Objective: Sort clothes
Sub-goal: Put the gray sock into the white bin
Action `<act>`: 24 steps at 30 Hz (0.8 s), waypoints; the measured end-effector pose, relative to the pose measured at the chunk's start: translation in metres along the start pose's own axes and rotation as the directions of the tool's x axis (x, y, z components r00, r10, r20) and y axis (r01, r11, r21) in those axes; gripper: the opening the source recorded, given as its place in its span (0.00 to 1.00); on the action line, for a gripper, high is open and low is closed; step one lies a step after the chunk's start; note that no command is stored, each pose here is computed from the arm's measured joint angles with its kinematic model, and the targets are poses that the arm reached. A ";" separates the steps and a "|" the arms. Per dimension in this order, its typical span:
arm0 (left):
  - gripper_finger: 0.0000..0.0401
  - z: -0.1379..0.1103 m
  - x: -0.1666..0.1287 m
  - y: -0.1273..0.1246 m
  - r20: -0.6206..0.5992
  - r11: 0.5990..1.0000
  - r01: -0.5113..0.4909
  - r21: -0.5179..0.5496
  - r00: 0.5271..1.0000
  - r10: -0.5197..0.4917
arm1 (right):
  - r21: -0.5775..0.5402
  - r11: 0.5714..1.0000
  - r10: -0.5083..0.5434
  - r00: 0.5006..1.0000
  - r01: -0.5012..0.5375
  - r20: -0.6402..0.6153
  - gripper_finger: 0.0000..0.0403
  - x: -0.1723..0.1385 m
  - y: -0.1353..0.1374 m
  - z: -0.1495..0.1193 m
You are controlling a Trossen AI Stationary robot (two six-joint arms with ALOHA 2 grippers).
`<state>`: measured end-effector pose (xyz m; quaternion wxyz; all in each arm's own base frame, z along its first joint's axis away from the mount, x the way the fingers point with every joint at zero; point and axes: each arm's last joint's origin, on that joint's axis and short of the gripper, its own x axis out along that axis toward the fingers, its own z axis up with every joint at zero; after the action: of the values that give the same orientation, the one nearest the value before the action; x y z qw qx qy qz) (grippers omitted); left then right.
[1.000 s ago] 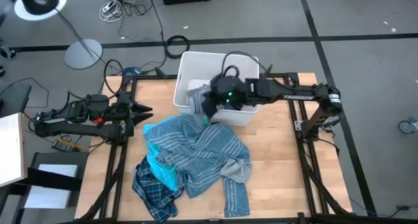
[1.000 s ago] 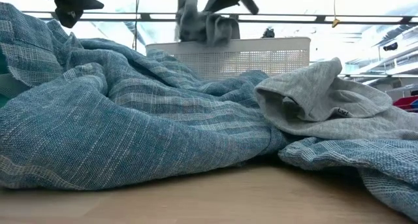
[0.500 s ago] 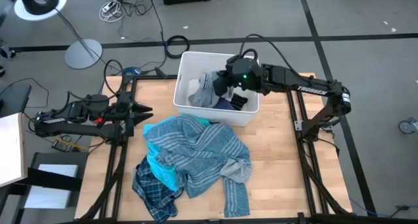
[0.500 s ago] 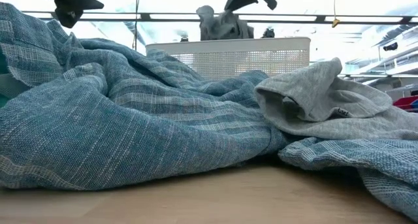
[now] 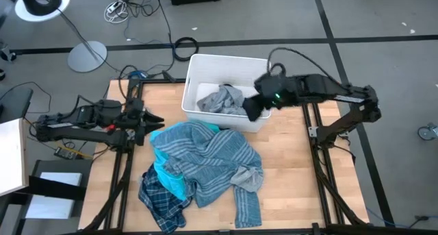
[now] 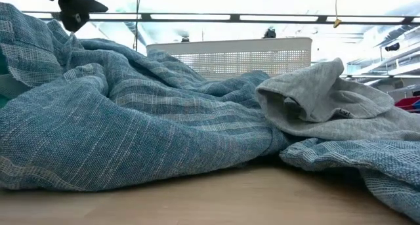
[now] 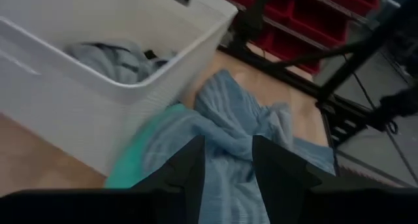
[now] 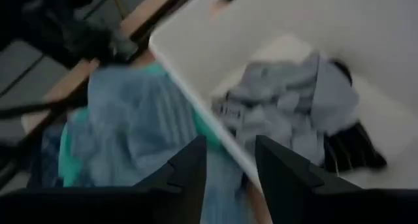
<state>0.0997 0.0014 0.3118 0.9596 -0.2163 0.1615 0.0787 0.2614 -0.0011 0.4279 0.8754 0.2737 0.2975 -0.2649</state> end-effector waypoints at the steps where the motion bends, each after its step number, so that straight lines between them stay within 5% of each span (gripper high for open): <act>1: 0.33 0.001 0.004 -0.002 -0.006 1.000 0.013 -0.004 1.000 -0.013 | -0.009 1.000 -0.005 1.000 0.005 -0.021 0.32 -0.006 0.003 -0.008; 6: 0.32 0.008 0.026 -0.022 0.019 0.996 0.089 0.001 0.996 -0.089 | -0.054 0.998 -0.048 0.988 0.040 -0.150 0.30 -0.029 0.018 -0.052; 14: 0.32 0.018 0.059 -0.066 -0.032 0.997 0.017 0.076 0.999 -0.015 | -0.205 0.979 -0.057 0.956 -0.004 -0.288 0.29 -0.038 0.059 -0.119; 24: 0.32 0.032 0.082 -0.115 -0.059 0.990 0.004 0.139 0.998 0.004 | -0.535 0.845 -0.239 0.908 0.020 -0.343 0.29 0.011 0.106 -0.200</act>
<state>0.2107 -0.0810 0.3558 0.9672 -0.1510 0.1951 0.0609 0.2604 0.1985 0.3204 0.8172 0.0537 0.5471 -0.1730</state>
